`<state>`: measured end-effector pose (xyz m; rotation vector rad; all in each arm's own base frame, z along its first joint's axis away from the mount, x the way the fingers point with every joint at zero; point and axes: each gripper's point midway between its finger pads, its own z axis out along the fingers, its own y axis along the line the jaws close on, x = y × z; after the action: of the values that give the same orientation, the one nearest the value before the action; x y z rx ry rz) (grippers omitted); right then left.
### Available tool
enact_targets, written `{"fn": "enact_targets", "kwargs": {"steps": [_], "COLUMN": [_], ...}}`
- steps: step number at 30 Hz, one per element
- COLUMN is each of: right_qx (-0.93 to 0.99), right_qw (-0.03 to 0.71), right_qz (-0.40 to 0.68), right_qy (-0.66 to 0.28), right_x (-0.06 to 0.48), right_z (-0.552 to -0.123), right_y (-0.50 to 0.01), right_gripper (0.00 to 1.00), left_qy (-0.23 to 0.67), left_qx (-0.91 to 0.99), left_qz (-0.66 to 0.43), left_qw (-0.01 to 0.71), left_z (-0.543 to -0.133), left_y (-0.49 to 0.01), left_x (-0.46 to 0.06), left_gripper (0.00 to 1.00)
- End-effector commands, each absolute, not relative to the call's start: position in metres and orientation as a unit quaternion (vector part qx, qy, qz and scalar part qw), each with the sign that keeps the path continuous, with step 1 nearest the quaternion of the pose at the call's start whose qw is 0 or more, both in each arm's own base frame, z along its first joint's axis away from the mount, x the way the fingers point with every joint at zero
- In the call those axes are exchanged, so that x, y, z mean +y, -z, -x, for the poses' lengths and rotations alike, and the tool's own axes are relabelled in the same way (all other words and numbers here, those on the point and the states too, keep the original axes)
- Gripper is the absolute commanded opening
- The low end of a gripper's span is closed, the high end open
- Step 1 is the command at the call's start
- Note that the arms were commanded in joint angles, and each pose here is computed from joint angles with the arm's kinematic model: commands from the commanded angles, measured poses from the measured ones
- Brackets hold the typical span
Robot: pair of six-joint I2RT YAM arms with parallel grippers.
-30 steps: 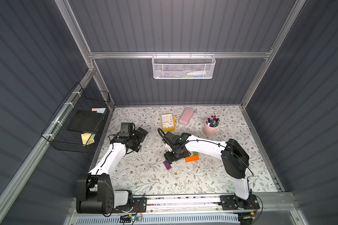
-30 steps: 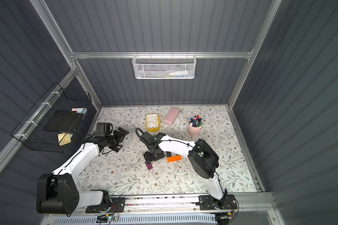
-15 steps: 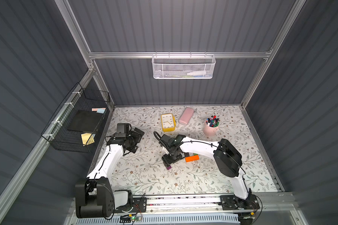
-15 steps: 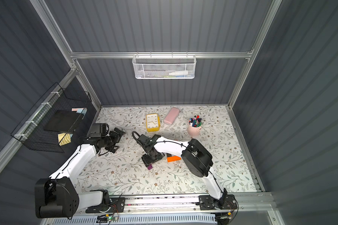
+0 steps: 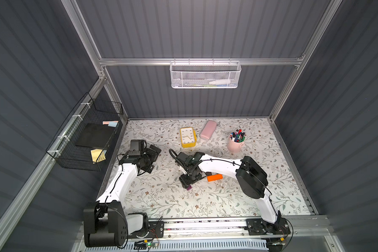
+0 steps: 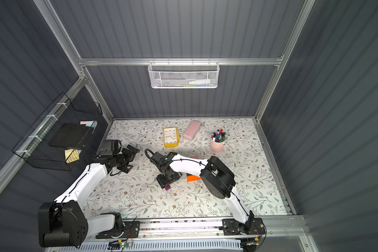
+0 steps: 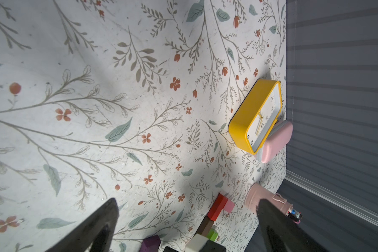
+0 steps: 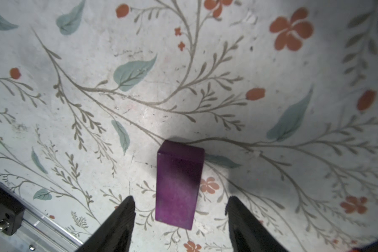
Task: Assemble the number 6 with building blocks
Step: Pick up the building block from the center of the board.
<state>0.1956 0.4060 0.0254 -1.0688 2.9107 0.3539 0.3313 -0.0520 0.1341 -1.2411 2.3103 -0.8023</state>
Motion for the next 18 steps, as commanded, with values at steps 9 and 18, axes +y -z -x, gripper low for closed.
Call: {"fn": "enact_targets", "kwargs": {"steps": [9, 18], "right_qx": [0.936, 0.938], "right_qw": [0.008, 0.019], "right_qz": [0.343, 0.341], "right_qy": [-0.072, -0.061], "right_x": [0.3974, 0.3939], "right_z": [-0.1995, -0.2036], "right_y": [-0.0132, -0.0184], "right_gripper": [0.55, 0.43], "left_qy": [0.285, 0.287], "left_qx": [0.825, 0.825], "left_qz": [0.446, 0.445], "left_qw": [0.199, 0.200], "left_z": [-0.3236, -0.3252], "left_y": [-0.1339, -0.1343], "left_x": [-0.0500, -0.0505], "left_gripper": [1.00, 1.00]}}
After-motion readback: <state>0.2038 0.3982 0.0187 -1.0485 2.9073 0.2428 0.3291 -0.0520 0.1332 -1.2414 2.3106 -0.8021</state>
